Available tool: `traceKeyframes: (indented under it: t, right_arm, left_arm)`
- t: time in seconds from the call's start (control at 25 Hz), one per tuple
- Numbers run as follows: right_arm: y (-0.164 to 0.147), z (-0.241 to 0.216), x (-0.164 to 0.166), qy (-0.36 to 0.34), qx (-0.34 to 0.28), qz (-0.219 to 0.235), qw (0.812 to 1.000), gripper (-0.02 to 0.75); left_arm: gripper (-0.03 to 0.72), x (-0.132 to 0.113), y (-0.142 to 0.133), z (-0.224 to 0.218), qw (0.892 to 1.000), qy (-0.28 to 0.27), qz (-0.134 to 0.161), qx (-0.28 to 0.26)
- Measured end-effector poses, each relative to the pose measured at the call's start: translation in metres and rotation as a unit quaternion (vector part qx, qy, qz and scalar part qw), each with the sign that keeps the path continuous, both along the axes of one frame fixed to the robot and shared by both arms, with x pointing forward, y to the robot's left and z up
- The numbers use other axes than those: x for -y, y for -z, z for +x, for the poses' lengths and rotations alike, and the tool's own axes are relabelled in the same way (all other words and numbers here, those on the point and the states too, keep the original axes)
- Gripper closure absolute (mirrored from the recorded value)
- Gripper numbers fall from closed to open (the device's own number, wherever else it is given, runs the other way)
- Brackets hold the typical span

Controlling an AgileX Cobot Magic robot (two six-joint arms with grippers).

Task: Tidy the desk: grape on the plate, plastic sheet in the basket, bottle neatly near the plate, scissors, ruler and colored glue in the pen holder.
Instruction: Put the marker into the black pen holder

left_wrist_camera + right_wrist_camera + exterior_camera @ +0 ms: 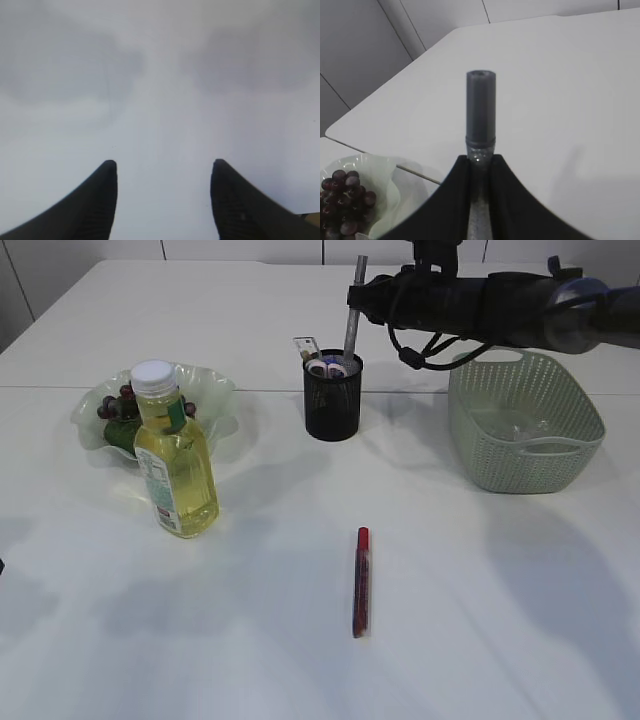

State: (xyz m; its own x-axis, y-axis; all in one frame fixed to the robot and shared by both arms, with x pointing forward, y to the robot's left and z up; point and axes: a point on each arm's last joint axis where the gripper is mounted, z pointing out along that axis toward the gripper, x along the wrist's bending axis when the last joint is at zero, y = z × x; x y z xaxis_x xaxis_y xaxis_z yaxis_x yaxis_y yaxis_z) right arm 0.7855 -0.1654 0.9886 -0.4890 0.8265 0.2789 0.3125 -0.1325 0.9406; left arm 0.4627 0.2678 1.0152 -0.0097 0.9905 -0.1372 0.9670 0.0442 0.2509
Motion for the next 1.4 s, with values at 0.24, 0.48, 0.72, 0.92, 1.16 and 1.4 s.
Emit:
traceKeyframes:
  t: [0.24,0.48,0.72,0.92,1.16,1.4]
  right_arm:
    - [0.001,0.0,-0.001,-0.008,0.015,-0.022,1.0,0.535]
    - [0.0,-0.003,-0.005,-0.036,0.021,-0.013,0.999,0.486]
    - [-0.009,-0.007,-0.006,-0.042,0.002,-0.005,0.999,0.482]
    - [-0.047,-0.026,-0.003,-0.053,-0.067,-0.04,0.996,0.479]
    - [-0.097,-0.071,0.003,-0.105,-0.154,-0.125,0.974,0.479]
    - [-0.145,-0.101,0.007,-0.096,-0.178,-0.098,0.974,0.479]
  left_arm:
    - [0.254,0.0,0.0,0.0,1.0,0.0,0.0,0.0]
    - [0.254,0.001,0.0,0.0,1.0,-0.002,-0.004,0.0]
    - [0.254,0.001,0.0,0.0,1.0,-0.003,-0.006,-0.001]
    - [0.254,0.001,0.0,0.0,1.0,-0.003,-0.006,-0.001]
    - [0.254,0.001,0.0,0.0,1.0,-0.003,-0.006,-0.001]
    - [0.254,0.001,0.0,0.0,1.0,-0.003,-0.006,-0.001]
